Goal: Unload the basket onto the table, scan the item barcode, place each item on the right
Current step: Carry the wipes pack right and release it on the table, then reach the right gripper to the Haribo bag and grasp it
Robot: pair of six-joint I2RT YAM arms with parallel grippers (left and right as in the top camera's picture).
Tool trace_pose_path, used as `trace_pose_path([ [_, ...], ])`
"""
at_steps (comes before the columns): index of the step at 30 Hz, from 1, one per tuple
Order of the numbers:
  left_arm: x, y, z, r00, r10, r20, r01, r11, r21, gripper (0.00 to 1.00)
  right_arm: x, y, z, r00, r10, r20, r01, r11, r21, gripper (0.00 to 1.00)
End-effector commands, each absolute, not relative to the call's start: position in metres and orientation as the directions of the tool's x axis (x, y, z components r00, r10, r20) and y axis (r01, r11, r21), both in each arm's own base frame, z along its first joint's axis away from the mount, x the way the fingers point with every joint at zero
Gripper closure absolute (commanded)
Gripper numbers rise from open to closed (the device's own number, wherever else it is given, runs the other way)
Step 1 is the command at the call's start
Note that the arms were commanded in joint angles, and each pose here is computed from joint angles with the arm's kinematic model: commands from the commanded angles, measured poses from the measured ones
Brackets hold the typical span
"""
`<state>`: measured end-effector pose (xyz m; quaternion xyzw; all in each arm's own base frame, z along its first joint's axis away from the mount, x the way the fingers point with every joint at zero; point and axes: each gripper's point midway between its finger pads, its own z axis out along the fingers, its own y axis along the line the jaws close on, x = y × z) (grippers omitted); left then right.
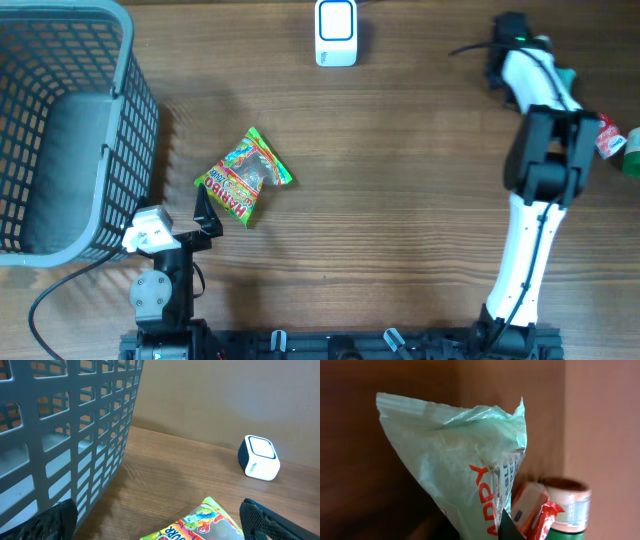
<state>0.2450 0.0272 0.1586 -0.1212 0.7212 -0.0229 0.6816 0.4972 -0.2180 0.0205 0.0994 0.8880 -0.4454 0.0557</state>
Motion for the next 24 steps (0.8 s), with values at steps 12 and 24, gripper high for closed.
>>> trace_pose_path([
  [12, 0.245, 0.029, 0.159, -0.035, -0.207, -0.978, -0.154, 0.968, -0.199, 0.0, 0.528, -0.069, 0.214, -0.809, 0.343, -0.477, 0.203, 0.925, 0.322, 0.0],
  [24, 0.245, 0.029, 0.159, -0.035, -0.207, -0.978, -0.154, 0.968, -0.199, 0.0, 0.382, 0.247, 0.191, -0.997, 0.006, 0.079, 0.053, 0.791, 0.61, 0.0],
])
